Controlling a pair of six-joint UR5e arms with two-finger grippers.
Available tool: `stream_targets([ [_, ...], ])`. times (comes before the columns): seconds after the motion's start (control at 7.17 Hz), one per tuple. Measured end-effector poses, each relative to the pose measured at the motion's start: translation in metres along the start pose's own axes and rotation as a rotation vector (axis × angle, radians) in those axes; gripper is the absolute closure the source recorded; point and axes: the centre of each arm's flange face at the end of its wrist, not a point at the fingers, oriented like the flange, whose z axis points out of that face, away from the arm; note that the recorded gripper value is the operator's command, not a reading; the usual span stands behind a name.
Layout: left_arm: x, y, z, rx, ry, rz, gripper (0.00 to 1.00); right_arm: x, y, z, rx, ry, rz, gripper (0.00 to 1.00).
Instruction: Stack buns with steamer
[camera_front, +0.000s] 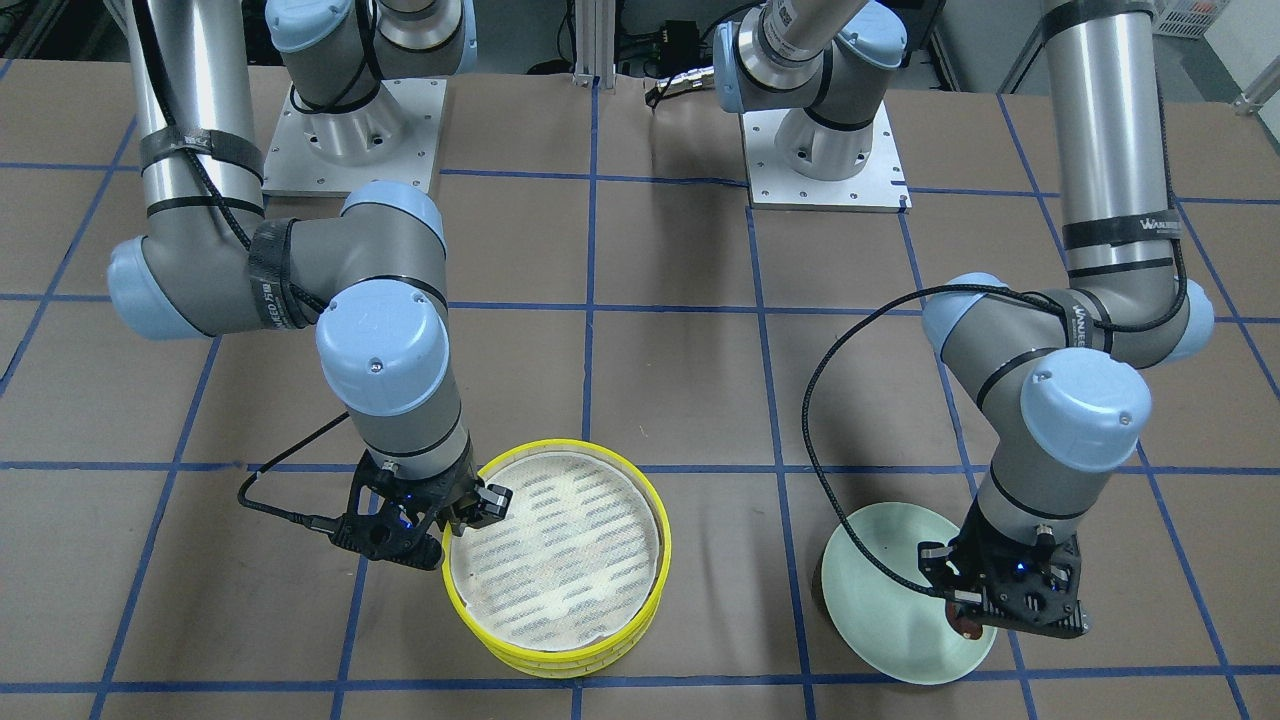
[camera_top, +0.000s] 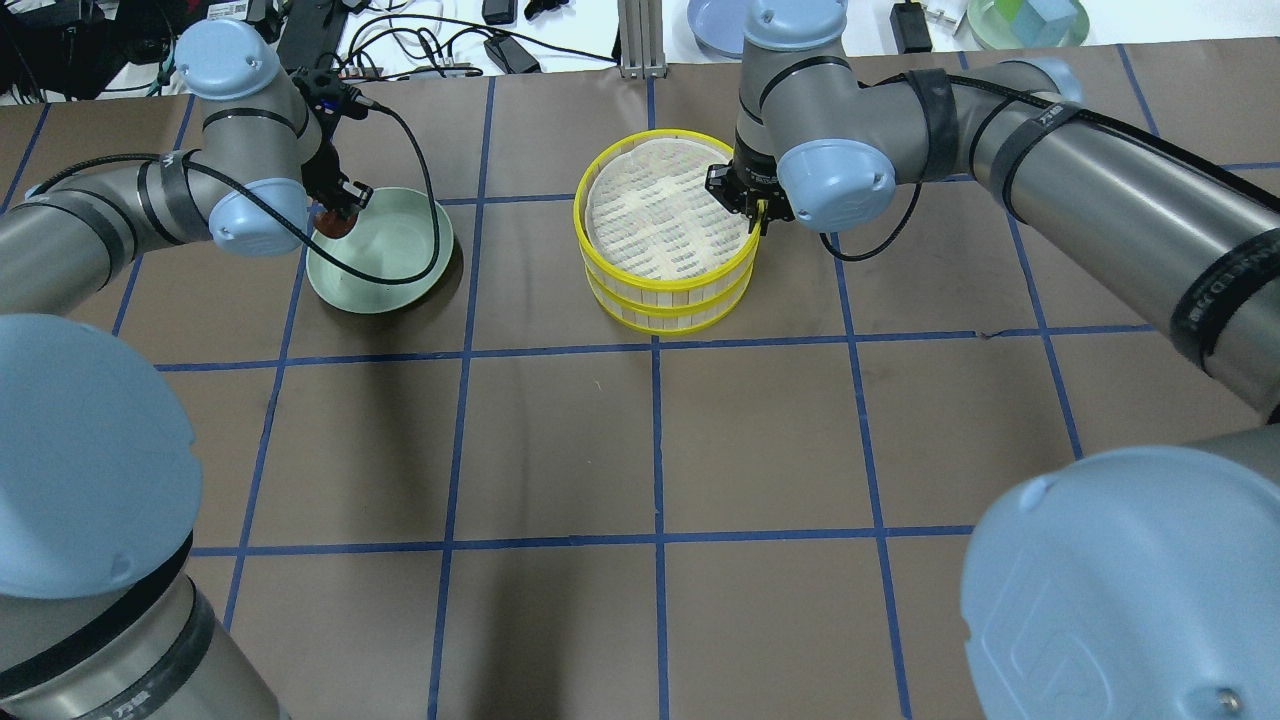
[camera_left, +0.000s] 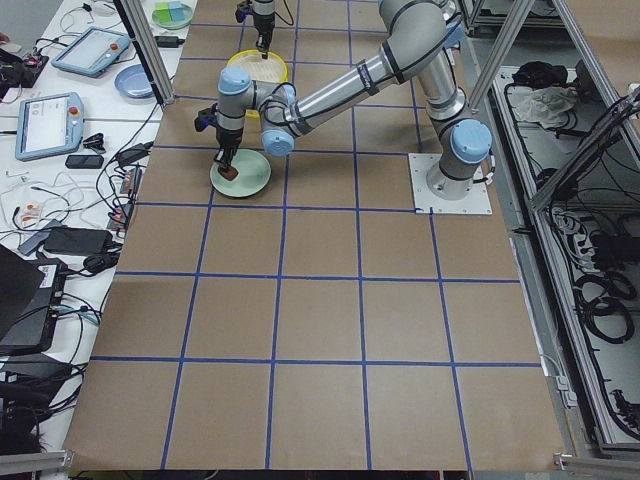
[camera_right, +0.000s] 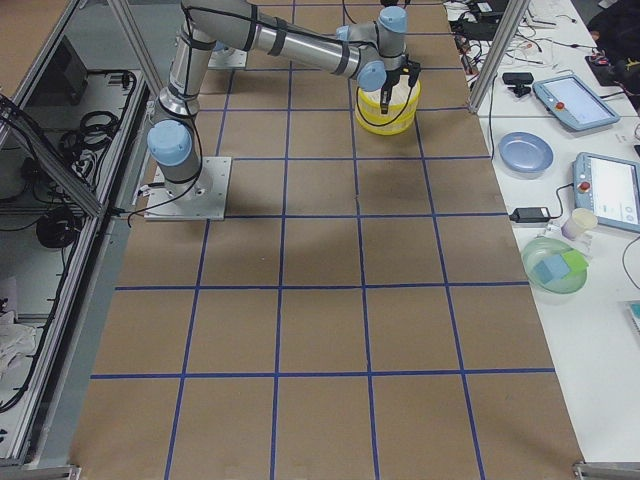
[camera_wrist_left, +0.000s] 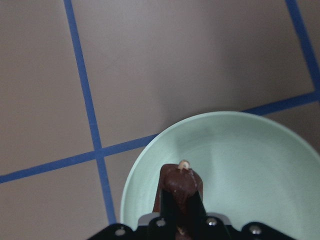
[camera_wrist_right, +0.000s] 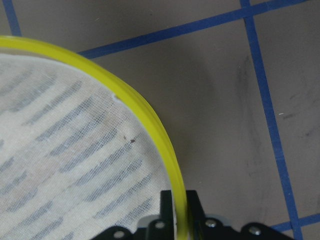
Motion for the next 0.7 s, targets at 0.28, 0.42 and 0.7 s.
stream_targets([
  [0.28,0.033,-0.013,-0.044,0.089,0.142,-0.257,1.0,0.0,-0.003,-0.002,0.025,-0.013,0.007,0.0],
  [0.42,0.061,-0.019,-0.063,0.109,0.215,-0.367,1.0,0.001,-0.007,-0.007,0.042,-0.033,-0.003,0.0],
  [0.7,0.122,-0.025,-0.087,0.094,0.352,-0.572,1.0,0.034,-0.022,-0.039,0.052,-0.074,-0.075,0.0],
])
